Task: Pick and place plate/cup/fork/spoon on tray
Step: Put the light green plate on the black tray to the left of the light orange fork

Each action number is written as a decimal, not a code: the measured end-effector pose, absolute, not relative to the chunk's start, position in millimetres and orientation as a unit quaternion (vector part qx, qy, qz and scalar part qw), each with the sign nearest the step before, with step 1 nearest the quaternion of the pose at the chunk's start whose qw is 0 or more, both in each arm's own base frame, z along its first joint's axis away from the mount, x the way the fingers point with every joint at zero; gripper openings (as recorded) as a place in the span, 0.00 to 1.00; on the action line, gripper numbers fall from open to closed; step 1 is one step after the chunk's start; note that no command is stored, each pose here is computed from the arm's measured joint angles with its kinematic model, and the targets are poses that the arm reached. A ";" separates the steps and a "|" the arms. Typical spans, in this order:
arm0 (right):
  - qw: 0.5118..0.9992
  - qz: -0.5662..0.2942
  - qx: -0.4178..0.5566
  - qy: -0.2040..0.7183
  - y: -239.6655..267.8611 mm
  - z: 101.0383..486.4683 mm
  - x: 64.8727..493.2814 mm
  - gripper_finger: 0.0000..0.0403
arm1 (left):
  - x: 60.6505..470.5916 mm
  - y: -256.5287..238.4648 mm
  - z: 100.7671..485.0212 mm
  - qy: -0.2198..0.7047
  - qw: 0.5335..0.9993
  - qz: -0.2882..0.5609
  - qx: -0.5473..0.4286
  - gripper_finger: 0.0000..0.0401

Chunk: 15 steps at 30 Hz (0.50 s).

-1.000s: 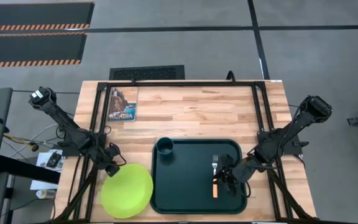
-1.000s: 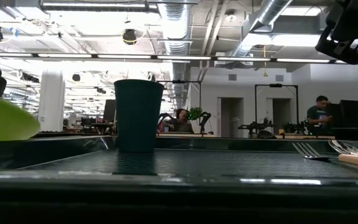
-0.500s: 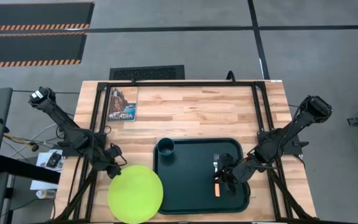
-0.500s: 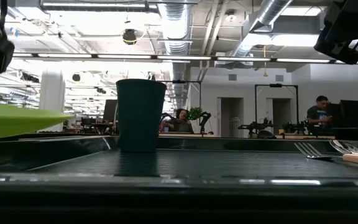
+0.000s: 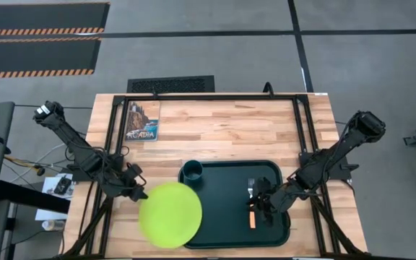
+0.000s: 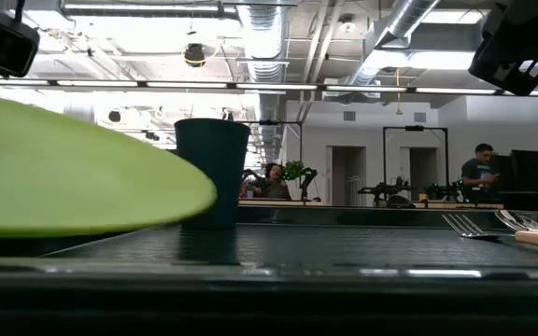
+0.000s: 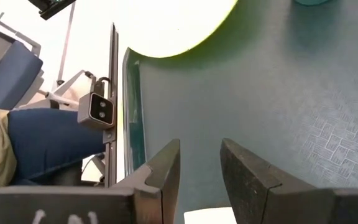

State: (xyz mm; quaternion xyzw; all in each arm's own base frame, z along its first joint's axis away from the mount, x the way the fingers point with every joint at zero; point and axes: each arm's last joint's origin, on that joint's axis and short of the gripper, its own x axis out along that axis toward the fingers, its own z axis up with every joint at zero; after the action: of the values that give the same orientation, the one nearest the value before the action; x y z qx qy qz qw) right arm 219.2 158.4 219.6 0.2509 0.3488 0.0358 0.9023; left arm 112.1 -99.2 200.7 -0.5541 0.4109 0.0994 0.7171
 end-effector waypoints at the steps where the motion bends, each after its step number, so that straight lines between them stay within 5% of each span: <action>1: 0.902 0.036 0.251 0.349 158.4 219.6 219.2 0.35 | 112.6 -98.8 201.0 0.401 0.717 0.107 -0.561 0.00; 15: 0.902 0.036 0.251 0.349 158.4 219.6 219.2 0.35 | 130.7 -114.8 193.2 0.387 0.699 0.111 -0.592 0.00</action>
State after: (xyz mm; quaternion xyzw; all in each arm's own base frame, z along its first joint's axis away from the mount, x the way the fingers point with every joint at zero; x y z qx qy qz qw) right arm 219.2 158.4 219.6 0.2511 0.3487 0.0358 0.9023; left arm 130.7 -114.8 193.2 -0.5915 0.3871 0.1105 0.6986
